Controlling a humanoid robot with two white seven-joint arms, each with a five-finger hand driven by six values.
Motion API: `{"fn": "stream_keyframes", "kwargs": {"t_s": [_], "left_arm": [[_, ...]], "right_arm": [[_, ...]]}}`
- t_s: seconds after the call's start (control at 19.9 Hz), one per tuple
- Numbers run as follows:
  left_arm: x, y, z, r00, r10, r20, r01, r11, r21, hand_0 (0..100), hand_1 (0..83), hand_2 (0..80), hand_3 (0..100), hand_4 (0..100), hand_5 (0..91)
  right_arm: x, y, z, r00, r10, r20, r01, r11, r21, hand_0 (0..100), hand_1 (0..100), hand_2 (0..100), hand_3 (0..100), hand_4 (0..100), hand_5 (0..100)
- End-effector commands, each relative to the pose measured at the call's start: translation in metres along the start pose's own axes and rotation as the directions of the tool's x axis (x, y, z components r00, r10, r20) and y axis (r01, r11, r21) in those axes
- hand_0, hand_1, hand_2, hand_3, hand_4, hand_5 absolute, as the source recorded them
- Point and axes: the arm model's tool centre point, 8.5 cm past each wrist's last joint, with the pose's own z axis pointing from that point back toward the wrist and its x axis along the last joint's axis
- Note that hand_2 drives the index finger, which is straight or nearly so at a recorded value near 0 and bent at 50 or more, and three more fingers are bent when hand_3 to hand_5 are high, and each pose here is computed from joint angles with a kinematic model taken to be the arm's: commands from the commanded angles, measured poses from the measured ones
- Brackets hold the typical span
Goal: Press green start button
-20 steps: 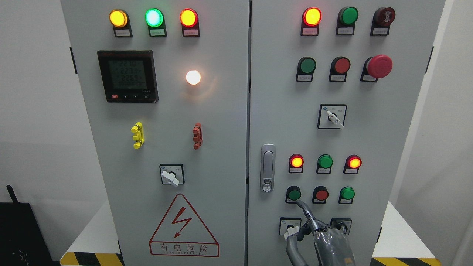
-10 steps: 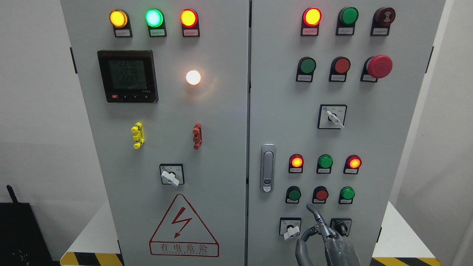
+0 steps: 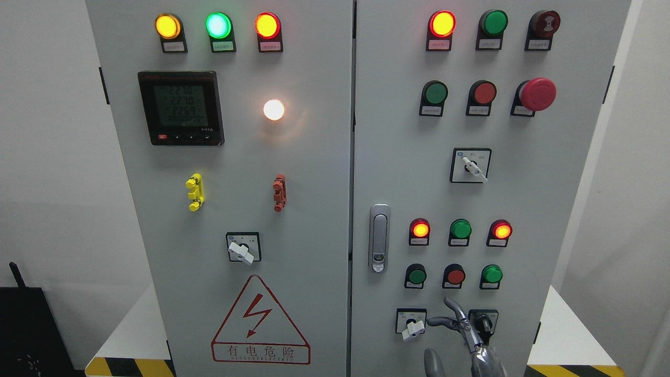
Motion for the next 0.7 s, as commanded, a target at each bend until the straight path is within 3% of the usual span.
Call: {"fn": "stream_keyframes", "kwargs": {"t_s": [0.0, 0.35, 0.65], "left_arm": [[0.0007, 0.0, 0.0, 1.0, 0.0, 0.001, 0.0, 1.0, 0.0, 12, 55.6, 0.0, 0, 0, 0.0], [-0.0003, 0.0, 0.0, 1.0, 0.0, -0.001, 0.0, 1.0, 0.0, 12, 55.6, 0.0, 0, 0, 0.0], [0.0007, 0.0, 0.0, 1.0, 0.0, 0.001, 0.0, 1.0, 0.0, 12, 55.6, 0.0, 0, 0, 0.0]], "right_arm": [[0.0203, 0.0066, 0.0064, 0.982, -0.185, 0.031, 0.184, 0.983, 0.018, 40, 18, 0, 8, 0, 0], [0.0245, 0.0105, 0.0125, 0.963, -0.267, 0.032, 0.266, 0.963, 0.041, 35, 16, 0, 0, 0, 0], [0.0255, 0.011, 0.0157, 0.952, -0.306, 0.026, 0.305, 0.951, 0.047, 31, 14, 0, 0, 0, 0]]}}
